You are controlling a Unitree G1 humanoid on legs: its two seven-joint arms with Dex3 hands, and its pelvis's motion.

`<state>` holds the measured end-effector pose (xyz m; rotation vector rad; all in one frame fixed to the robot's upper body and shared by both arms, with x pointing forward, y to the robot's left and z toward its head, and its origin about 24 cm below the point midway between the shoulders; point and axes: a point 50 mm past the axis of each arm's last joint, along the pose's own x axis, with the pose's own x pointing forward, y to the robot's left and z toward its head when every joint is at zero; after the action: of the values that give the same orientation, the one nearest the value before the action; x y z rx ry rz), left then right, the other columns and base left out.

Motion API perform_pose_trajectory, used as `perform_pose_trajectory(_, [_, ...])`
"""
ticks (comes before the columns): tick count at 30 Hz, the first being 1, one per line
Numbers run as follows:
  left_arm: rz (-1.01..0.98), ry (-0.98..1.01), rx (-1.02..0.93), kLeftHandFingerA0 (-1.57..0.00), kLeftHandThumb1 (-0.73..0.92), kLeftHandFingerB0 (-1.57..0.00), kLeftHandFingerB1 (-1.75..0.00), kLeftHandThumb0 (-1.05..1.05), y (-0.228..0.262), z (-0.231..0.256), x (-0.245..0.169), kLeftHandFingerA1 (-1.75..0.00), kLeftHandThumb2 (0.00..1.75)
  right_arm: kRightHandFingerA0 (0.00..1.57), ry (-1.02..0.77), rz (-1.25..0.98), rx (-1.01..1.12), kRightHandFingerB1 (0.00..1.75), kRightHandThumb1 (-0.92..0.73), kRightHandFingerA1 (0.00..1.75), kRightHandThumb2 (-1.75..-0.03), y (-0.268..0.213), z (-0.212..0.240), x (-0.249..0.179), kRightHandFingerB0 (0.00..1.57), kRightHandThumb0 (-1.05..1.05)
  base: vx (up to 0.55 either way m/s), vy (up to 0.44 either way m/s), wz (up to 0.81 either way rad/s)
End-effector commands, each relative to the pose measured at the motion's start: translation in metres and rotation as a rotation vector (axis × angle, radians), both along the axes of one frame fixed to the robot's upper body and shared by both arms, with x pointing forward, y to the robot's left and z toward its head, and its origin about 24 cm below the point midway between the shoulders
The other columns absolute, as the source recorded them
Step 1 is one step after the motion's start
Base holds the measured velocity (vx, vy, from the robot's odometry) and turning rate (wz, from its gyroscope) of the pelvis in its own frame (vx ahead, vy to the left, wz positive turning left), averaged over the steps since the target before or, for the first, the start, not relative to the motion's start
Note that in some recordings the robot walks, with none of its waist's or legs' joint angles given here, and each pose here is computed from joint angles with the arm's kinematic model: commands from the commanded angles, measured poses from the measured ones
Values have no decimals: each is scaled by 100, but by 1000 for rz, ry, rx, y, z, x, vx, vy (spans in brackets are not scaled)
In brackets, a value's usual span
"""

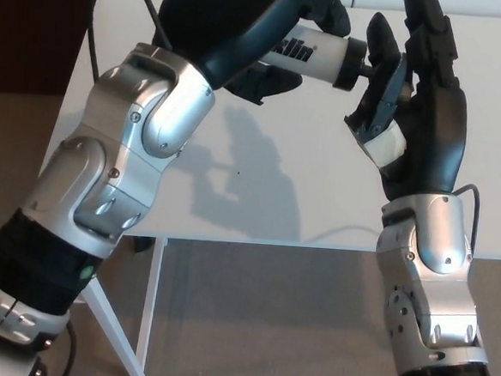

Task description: The robot walks towards a desk on which an air pump is kept in the middle. It lifts it up and holds it with its left hand and uses its right hand to compress it by pushing its handle inwards.

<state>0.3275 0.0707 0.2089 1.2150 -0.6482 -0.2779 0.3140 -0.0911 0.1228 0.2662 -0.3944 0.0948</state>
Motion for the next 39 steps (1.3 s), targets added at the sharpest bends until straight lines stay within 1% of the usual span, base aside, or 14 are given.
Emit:
perform_pose_trajectory(1, [33, 3, 0, -83, 57, -82, -66, -16, 3, -2, 3, -136, 60, 0, -22, 8, 32, 14, -76, 10, -96, 1, 5, 2, 0, -76, 0, 0, 0])
perform_pose_trajectory(3, [39, 22, -18, -80, 58, -73, -78, -9, 9, -4, 6, -152, 57, 0, -6, -43, 12, 15, -85, 15, -116, -3, 5, 3, 0, -82, 0, 0, 0])
perform_pose_trajectory(4, [64, 26, -18, -62, 63, -44, -175, 3, 18, -8, 12, -175, 57, 5, 6, -75, -2, 12, -87, 12, -117, -9, 5, 4, 5, -92, 0, 0, 0])
perform_pose_trajectory(11, [188, 50, -11, -63, 65, -42, -155, -5, 54, -22, 37, -175, 50, 0, 12, -116, -6, 12, -82, 11, -116, -28, 4, 4, 0, -90, 0, 0, 0])
perform_pose_trajectory(13, [250, 79, -1, -77, 53, -86, -57, -15, 70, -28, 50, -165, 54, 7, 6, -135, -12, 11, -81, 10, -114, -36, 5, 2, 7, -94, 0, 0, 0])
perform_pose_trajectory(17, [302, 107, 14, -71, 56, -88, -64, -13, 79, -34, 61, -170, 52, 7, 2, -142, -9, 13, -82, 11, -114, -43, 6, 1, 8, -93, 0, 0, 0])
perform_pose_trajectory(18, [308, 116, 22, -74, 58, -79, -115, -13, 79, -35, 63, -170, 50, 8, -2, -150, -12, 14, -82, 12, -113, -44, 6, 1, 9, -94, 0, 0, 0])
perform_pose_trajectory(22, [315, 127, 38, -67, 58, -55, -139, -8, 72, -42, 69, -169, 50, 7, -19, -163, -9, 13, -81, 13, -112, -47, 9, -2, 7, -92, 0, 0, 0])
perform_pose_trajectory(23, [311, 126, 40, -61, 62, -45, -164, -6, 68, -45, 70, -175, 51, 8, -21, -163, -5, 13, -81, 14, -111, -47, 9, -3, 8, -93, 0, 0, 0])
perform_pose_trajectory(33, [252, 171, 81, -69, 54, -54, -145, -10, 24, -63, 72, -163, 52, 8, -73, -169, -21, 18, -79, 20, -111, -44, 21, -12, 8, -87, 0, 0, 0])
perform_pose_trajectory(34, [218, 186, 81, -78, 51, -82, -67, -14, 9, -69, 70, -126, 56, 9, -102, -179, -20, 20, -78, 23, -110, -43, 25, -16, 9, -88, 0, 0, 0])
perform_pose_trajectory(35, [211, 190, 79, -78, 51, -82, -67, -14, 5, -70, 70, -126, 56, 9, -108, -181, -19, 20, -78, 23, -110, -43, 26, -16, 9, -88, 0, 0, 0])
perform_pose_trajectory(36, [201, 190, 85, -70, 58, -77, -65, -12, -1, -73, 68, -156, 56, 9, -119, -182, -18, 20, -78, 24, -109, -43, 28, -18, 9, -87, 0, 0, 0])
perform_pose_trajectory(39, [187, 189, 113, -64, 64, -75, -73, -17, -12, -78, 67, -158, 56, 8, -133, -181, -16, 19, -78, 23, -110, -42, 30, -20, 7, -85, 0, 0, 0])
